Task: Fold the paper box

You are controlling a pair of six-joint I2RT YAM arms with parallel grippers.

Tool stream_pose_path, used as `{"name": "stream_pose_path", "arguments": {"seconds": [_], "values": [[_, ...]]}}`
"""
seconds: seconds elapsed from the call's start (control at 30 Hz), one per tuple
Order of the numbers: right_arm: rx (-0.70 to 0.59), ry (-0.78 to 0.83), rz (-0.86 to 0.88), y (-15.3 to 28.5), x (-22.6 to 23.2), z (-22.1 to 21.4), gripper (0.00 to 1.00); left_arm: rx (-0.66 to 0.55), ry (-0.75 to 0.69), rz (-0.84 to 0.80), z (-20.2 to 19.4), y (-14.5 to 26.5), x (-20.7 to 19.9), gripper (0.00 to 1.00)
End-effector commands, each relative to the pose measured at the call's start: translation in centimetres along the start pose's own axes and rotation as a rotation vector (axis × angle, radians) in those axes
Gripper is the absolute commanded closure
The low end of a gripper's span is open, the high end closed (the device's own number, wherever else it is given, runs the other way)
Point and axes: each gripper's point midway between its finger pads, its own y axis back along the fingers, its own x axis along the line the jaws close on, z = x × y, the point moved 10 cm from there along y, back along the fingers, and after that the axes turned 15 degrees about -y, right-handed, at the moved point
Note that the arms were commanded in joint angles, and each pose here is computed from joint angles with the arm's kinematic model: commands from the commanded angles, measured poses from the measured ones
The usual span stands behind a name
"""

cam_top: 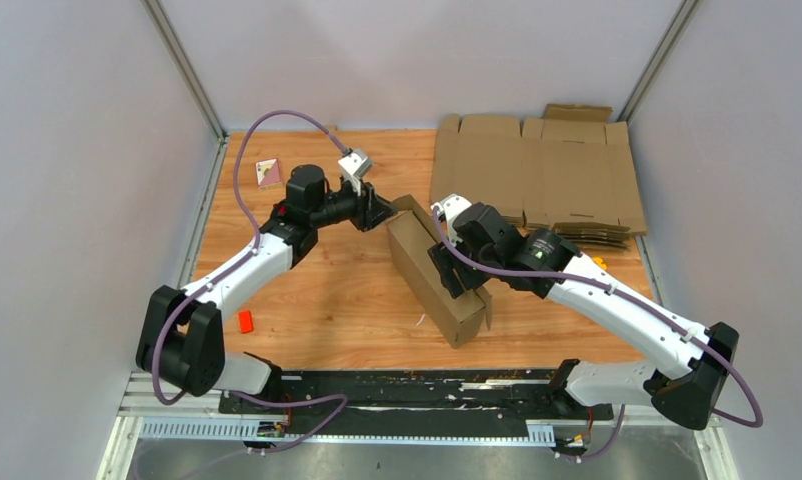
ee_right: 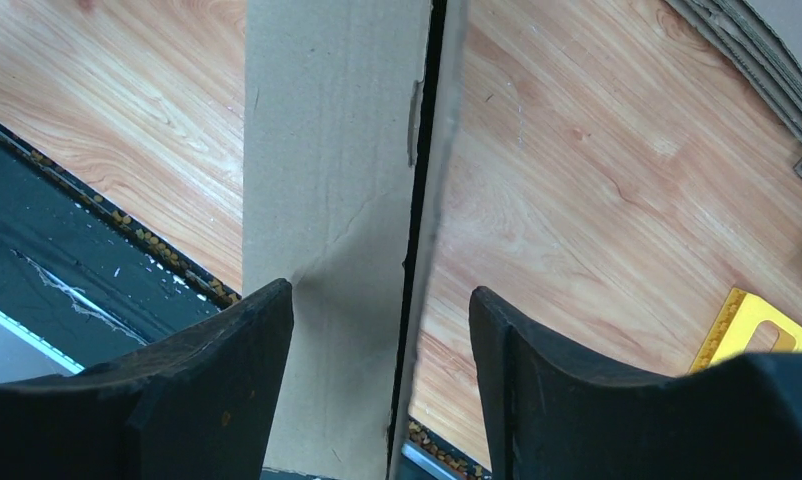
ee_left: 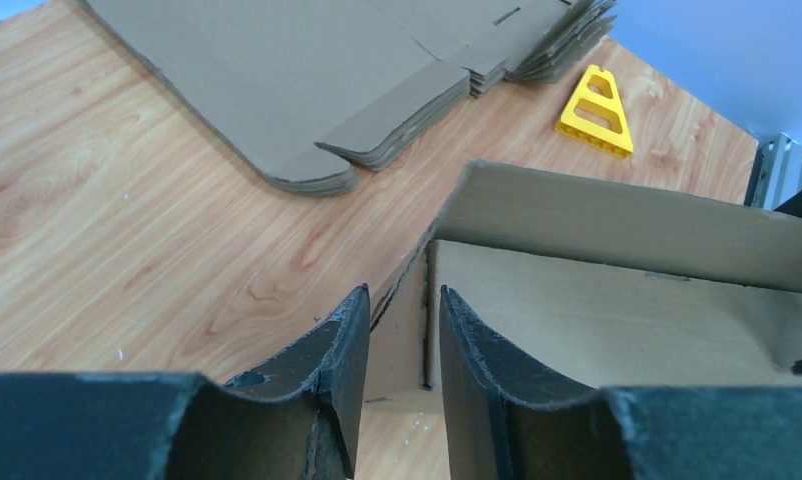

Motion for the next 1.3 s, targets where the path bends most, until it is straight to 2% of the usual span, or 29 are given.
{"name": "stream_pose_path", "arguments": {"seconds": [0.0, 0.17, 0.27, 0.33, 0.4, 0.47, 0.53, 0.77, 0.9, 0.93, 1.13, 1.27], "values": [[-0.025, 0.001, -0.009, -0.2, -0.1, 0.4, 0.36, -0.061, -0.095, 0.024, 3.6, 0.9, -1.0, 0.62], [-0.025, 0.002, -0.007, -0.1, 0.0, 0.4, 0.37, -0.057, -0.101, 0.048, 3.9, 1.2, -1.6, 0.67], [-0.029, 0.002, 0.023, 0.2, 0.2, 0.6, 0.34, -0.036, -0.104, 0.066, 3.9, 1.2, -1.8, 0.72], [-0.023, 0.002, 0.049, 0.3, 0.4, 0.6, 0.29, -0.023, -0.106, 0.075, 3.8, 1.1, -1.8, 0.74], [-0.014, 0.003, 0.065, 0.4, 0.5, 0.6, 0.2, -0.018, -0.107, 0.083, 3.7, 1.1, -1.8, 0.73], [0.004, 0.008, 0.081, 0.3, 0.6, 0.4, 0.11, -0.013, -0.106, 0.095, 3.6, 1.1, -1.7, 0.65], [0.02, 0.014, 0.1, 0.2, 0.8, 0.3, 0.08, -0.013, -0.103, 0.103, 3.6, 1.1, -1.6, 0.6], [0.09, 0.012, 0.161, -0.1, 1.4, -0.1, 0.06, -0.024, -0.079, 0.074, 3.6, 0.5, -1.6, 0.58], [0.108, 0.012, 0.183, -0.1, 1.5, -0.3, 0.04, -0.019, -0.096, 0.093, 3.2, 0.5, -1.4, 0.34], [0.113, 0.011, 0.18, -0.1, 1.5, -0.3, 0.04, -0.025, -0.101, 0.096, 3.1, 0.3, -1.3, 0.31], [0.148, 0.014, 0.133, -0.5, 1.1, -0.8, 0.15, -0.012, -0.091, 0.046, 2.8, -1.1, -0.9, 0.31], [0.153, 0.017, 0.141, -0.5, 1.1, -0.8, 0.19, -0.031, -0.118, 0.018, 2.7, -1.5, -0.8, 0.26]]}}
